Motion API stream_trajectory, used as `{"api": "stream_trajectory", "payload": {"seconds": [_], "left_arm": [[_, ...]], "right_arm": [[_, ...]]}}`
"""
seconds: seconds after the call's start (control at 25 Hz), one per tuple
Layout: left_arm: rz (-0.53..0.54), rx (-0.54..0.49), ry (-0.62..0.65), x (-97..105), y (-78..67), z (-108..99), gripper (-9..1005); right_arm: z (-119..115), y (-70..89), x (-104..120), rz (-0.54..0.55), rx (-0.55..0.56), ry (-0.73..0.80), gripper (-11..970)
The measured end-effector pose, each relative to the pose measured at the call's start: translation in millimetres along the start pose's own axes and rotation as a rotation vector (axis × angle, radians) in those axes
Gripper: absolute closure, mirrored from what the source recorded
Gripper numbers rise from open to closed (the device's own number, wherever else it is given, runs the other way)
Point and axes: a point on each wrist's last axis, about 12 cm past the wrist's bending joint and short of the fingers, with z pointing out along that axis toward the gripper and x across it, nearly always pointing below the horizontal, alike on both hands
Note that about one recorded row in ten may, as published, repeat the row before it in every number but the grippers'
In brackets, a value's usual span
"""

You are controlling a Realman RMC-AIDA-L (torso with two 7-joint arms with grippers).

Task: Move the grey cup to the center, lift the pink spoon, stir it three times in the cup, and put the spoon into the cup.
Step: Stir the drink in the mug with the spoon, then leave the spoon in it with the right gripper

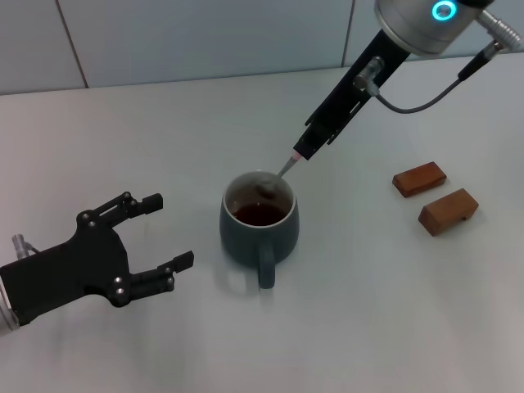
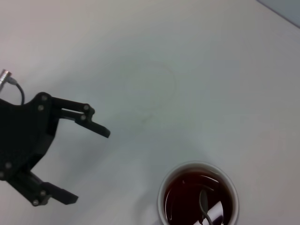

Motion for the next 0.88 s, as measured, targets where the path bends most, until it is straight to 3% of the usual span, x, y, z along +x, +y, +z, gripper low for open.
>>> {"api": "stream_trajectory", "payload": {"seconds": [0.88], "left_arm": [[0.001,0.003,-0.010,-0.8,-1.2,-1.1,133]], "right_arm": [[39.6,-3.7,-5.7,0.001,-0.018,0.104,771]]}}
